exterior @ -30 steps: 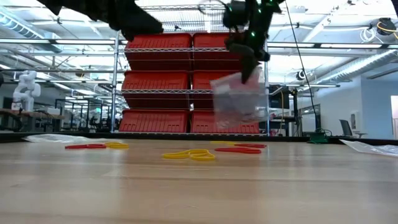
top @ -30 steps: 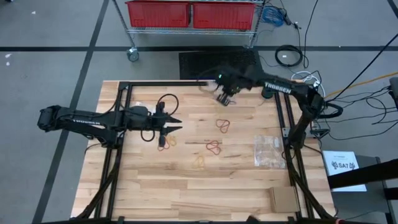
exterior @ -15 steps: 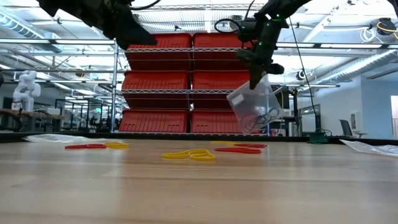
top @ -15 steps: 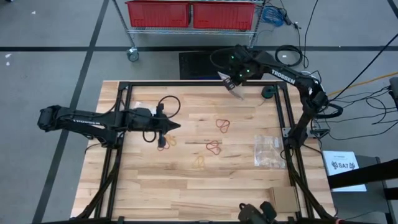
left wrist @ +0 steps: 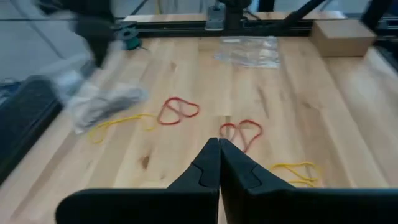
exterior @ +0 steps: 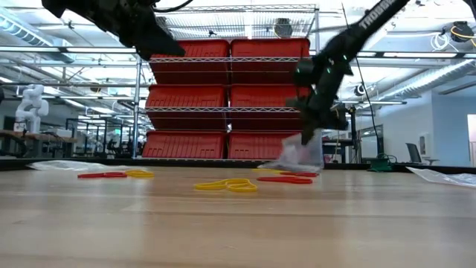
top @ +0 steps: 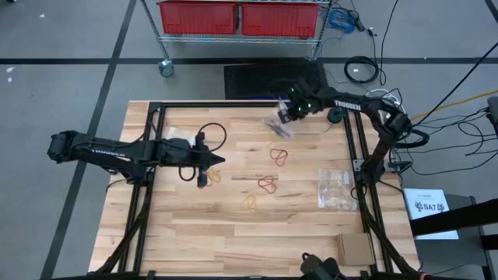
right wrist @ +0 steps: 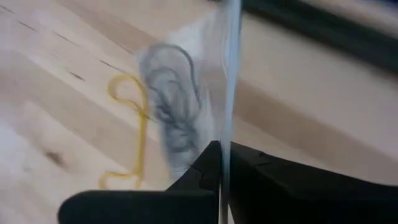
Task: Sort rubber bands
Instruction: Put the zip bag on the table, then open the left zip bag
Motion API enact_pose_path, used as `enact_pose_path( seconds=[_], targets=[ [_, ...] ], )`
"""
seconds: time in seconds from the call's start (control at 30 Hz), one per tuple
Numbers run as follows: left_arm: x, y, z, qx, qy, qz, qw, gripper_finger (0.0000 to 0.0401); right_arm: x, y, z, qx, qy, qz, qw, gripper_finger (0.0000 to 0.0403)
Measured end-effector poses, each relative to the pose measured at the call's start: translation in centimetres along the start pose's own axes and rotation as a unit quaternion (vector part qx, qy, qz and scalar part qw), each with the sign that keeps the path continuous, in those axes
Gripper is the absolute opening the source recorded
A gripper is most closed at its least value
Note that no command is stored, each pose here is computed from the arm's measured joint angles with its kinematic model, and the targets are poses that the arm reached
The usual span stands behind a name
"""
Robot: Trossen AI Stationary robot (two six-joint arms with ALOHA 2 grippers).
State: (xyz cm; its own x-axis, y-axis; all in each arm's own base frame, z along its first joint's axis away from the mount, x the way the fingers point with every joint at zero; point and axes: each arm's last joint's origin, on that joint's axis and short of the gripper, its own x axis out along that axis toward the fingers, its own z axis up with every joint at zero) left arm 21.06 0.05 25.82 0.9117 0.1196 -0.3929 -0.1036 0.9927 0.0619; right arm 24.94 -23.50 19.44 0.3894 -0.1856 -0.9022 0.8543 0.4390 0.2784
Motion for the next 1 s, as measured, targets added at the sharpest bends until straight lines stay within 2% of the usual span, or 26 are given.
enact_pose_path(
  seconds=[0.13, 0.23, 0.37, 0.53, 0.63, 0.87, 1.0],
  targets=[
    [0.0, 0.2, -0.4, 0.003, 0.023, 0.039, 0.999, 0.0002, 2.4, -2.5, -2.3, 0.046, 0.006, -0.014, 0.999, 0.0],
    [-0.1, 0.5, -0.8, 0.004, 0.042, 0.087, 0.995, 0.0002, 3.1, -4.0, -4.1, 0.076, 0.004, -0.045, 0.996, 0.0],
    [-0.2, 0.9, -1.0, 0.002, 0.052, 0.154, 0.987, 0.0001, 2.3, -4.8, -5.3, 0.063, -0.012, -0.088, 0.994, 0.0005],
    [-0.3, 1.1, -1.1, -0.002, 0.053, 0.199, 0.978, 0.0001, -0.9, -4.2, -5.3, 0.015, -0.045, -0.084, 0.995, 0.0035],
    [-0.5, 1.3, -1.8, -0.017, 0.079, 0.237, 0.968, 0.0001, -3.6, -3.8, -5.3, -0.012, -0.085, -0.07, 0.994, 0.0059],
    [-1.0, 3.0, -4.5, -0.099, 0.172, 0.356, 0.913, 0.0001, -10.2, -2.8, -6.3, -0.05, -0.193, -0.029, 0.979, 0.0112],
    [0.5, 3.9, -6.5, -0.117, 0.205, 0.384, 0.892, 0.0001, -12.7, -1.9, -7.4, -0.075, -0.234, -0.002, 0.969, 0.011]
  ],
)
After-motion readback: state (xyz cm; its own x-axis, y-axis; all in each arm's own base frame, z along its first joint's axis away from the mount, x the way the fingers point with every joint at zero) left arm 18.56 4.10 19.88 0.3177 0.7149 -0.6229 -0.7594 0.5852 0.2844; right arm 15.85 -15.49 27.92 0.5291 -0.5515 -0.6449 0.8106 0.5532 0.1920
